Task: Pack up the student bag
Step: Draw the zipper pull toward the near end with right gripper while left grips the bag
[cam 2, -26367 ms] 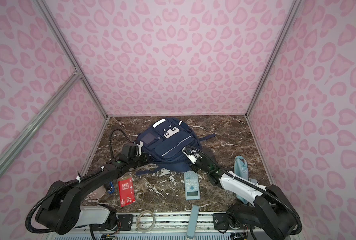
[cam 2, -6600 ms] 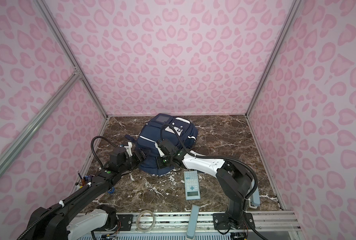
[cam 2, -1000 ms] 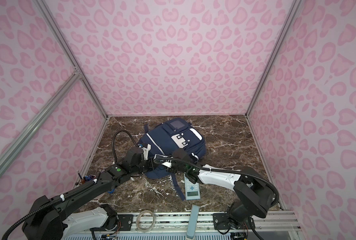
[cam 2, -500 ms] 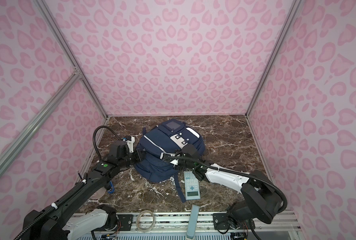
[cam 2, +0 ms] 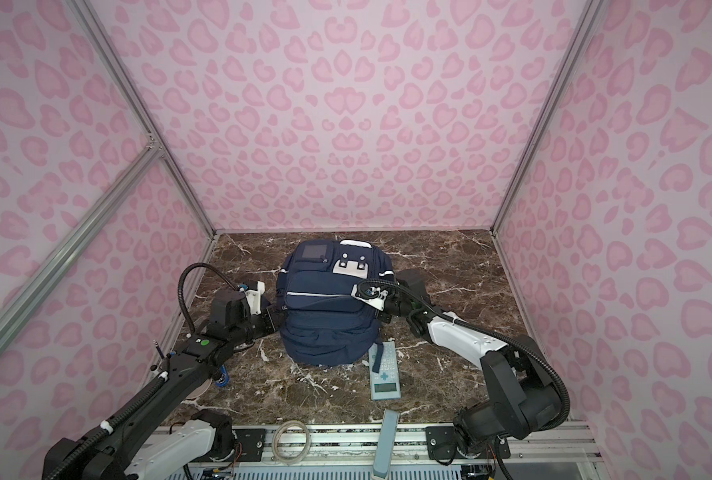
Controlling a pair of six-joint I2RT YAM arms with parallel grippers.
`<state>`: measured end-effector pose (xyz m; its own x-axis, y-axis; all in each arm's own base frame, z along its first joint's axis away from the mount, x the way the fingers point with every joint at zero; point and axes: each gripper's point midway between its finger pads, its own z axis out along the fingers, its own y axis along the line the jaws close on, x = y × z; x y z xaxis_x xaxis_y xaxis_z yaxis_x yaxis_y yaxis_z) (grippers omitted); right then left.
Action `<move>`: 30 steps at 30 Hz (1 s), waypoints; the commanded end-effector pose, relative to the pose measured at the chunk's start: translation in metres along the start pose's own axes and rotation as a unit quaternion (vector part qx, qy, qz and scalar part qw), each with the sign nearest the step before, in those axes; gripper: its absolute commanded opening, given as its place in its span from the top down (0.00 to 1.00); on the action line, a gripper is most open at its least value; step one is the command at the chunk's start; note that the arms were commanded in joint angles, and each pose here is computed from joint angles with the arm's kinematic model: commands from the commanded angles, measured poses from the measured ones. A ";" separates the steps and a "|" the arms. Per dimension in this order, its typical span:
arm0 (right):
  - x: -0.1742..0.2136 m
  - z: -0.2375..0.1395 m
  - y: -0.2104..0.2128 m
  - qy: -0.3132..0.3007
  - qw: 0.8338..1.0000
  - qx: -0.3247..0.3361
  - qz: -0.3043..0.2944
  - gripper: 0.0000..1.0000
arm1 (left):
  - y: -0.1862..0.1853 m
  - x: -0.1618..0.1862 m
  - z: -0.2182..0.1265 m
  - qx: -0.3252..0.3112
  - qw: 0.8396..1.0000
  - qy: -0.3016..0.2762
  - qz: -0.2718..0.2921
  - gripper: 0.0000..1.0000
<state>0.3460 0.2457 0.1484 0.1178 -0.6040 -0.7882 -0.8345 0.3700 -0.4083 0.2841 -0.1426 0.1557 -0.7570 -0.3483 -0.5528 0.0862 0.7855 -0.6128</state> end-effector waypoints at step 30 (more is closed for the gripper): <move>-0.067 0.047 0.106 0.058 0.996 0.040 -0.052 1.00 | -0.014 0.015 -0.004 0.051 0.998 0.020 -0.040 0.97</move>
<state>0.2738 0.3802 0.1545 0.1828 -0.6659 -0.7233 -0.7485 0.3828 -0.5415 0.2594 -0.1668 0.1502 -0.8206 -0.3781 -0.4285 0.0734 0.6739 -0.7352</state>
